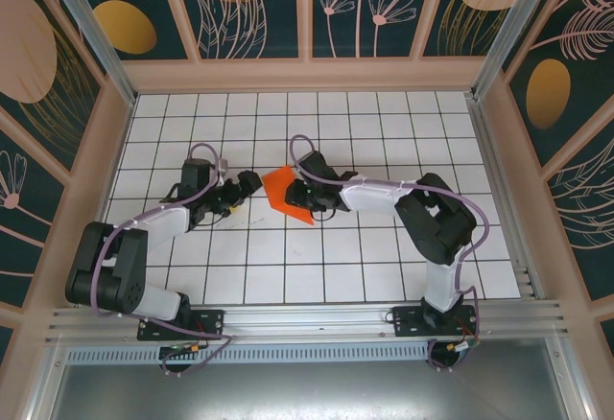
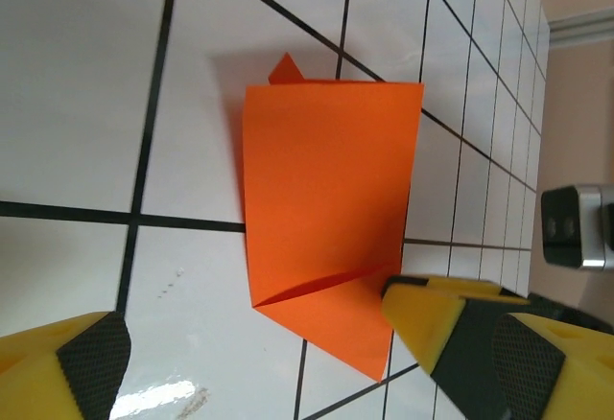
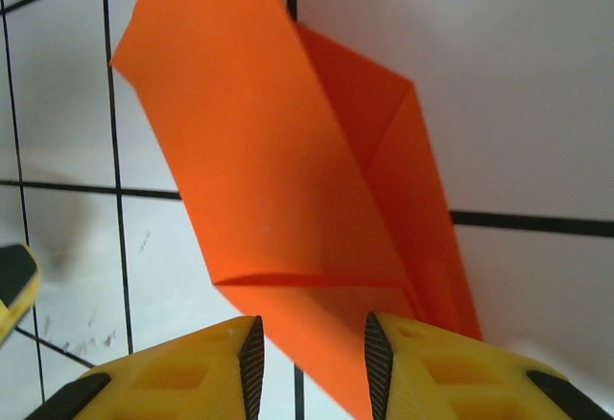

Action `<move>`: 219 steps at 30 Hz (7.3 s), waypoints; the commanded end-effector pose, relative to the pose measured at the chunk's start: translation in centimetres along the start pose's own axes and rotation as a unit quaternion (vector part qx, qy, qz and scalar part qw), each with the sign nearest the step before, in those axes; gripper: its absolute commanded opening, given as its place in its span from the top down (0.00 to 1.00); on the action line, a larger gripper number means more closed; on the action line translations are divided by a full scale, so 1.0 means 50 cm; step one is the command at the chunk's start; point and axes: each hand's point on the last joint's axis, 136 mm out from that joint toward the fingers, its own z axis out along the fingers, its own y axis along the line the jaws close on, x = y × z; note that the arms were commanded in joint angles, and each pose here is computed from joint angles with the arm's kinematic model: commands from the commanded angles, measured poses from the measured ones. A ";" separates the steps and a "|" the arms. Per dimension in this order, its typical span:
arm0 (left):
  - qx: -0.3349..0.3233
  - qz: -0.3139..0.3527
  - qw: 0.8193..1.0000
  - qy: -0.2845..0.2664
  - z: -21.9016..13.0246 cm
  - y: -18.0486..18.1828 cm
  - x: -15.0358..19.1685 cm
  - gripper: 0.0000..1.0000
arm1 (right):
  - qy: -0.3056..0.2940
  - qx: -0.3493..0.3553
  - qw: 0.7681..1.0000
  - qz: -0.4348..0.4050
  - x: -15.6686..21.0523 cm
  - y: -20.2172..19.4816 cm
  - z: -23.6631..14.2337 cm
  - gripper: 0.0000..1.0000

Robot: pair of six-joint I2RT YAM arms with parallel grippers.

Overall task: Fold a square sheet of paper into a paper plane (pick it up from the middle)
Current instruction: Fold the wing for the fifth time at the center of the table.

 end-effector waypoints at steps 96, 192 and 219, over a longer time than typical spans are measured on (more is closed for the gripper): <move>0.074 -0.085 0.984 0.134 0.137 -0.075 0.078 0.94 | -0.190 0.064 0.906 -0.374 -0.007 -0.021 -0.073 0.37; 0.147 0.016 0.987 0.062 0.079 -0.146 0.058 0.02 | -0.054 -0.220 0.961 -0.162 0.029 -0.013 -0.022 1.00; 0.141 -0.001 0.985 0.099 0.122 -0.121 0.098 0.03 | -0.002 -0.207 0.968 -0.141 0.055 -0.031 0.017 1.00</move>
